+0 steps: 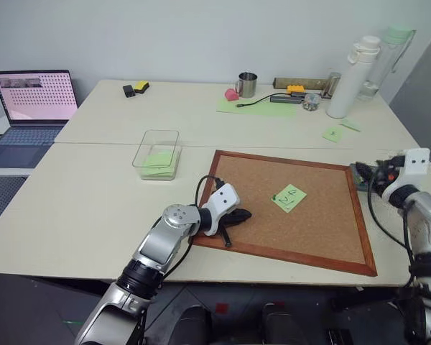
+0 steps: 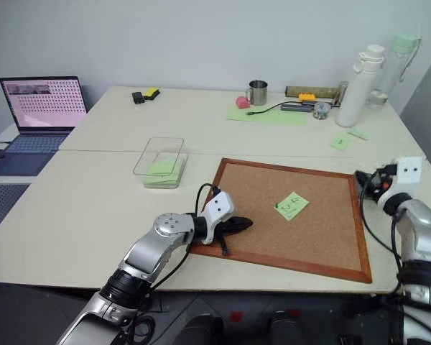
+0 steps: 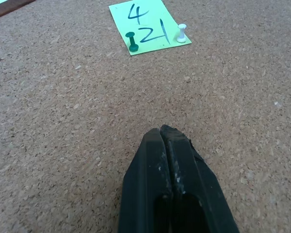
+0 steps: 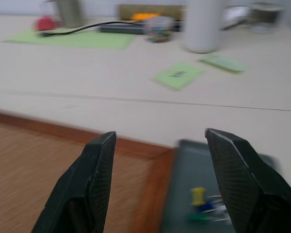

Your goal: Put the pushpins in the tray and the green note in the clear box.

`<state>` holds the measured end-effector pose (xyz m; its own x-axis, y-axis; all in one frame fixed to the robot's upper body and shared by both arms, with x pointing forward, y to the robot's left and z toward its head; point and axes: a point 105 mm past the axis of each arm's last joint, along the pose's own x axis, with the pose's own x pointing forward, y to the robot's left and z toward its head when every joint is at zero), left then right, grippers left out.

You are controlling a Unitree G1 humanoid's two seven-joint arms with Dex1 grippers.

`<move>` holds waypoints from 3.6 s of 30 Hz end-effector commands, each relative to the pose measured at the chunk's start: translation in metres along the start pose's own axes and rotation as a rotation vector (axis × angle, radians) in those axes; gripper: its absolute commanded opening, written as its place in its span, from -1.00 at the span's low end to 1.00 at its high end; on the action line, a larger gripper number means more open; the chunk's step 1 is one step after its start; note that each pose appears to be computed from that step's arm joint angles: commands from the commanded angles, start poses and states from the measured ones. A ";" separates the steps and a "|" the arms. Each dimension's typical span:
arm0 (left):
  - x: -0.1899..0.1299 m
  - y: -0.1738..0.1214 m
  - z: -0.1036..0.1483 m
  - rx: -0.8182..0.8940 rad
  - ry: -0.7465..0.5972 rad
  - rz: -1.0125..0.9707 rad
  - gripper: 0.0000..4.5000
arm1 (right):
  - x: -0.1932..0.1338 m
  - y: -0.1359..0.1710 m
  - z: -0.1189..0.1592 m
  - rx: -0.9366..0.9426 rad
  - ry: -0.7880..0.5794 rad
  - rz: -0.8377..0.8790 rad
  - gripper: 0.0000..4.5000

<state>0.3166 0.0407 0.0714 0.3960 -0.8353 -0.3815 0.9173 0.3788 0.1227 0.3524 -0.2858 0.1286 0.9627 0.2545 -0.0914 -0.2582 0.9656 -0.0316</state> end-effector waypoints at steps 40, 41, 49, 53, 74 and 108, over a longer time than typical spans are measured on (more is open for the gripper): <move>-0.004 -0.003 -0.012 -0.011 0.051 -0.020 -1.00 | 0.004 0.145 -0.020 -0.009 -0.023 0.385 -0.99; -0.004 -0.003 -0.012 -0.010 0.051 -0.021 -1.00 | 0.003 0.145 -0.015 -0.001 -0.038 0.382 -0.99; -0.005 -0.004 -0.014 -0.012 0.062 -0.028 -1.00 | -0.006 0.130 0.032 0.122 -0.170 0.314 -0.99; -0.007 -0.003 -0.015 -0.012 0.065 -0.027 -1.00 | -0.003 0.103 0.042 0.152 -0.199 0.212 -0.99; -0.019 0.003 -0.019 -0.023 0.092 0.020 -1.00 | 0.024 -0.080 0.014 0.171 -0.057 -0.342 -0.56; -0.013 -0.001 -0.017 -0.009 0.082 -0.001 -1.00 | 0.021 0.041 0.032 0.019 -0.125 0.144 0.19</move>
<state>0.3111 0.0519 0.0741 0.3891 -0.8245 -0.4108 0.9204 0.3662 0.1366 0.3759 -0.2830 0.1424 0.9774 0.2108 -0.0156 -0.2108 0.9775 0.0002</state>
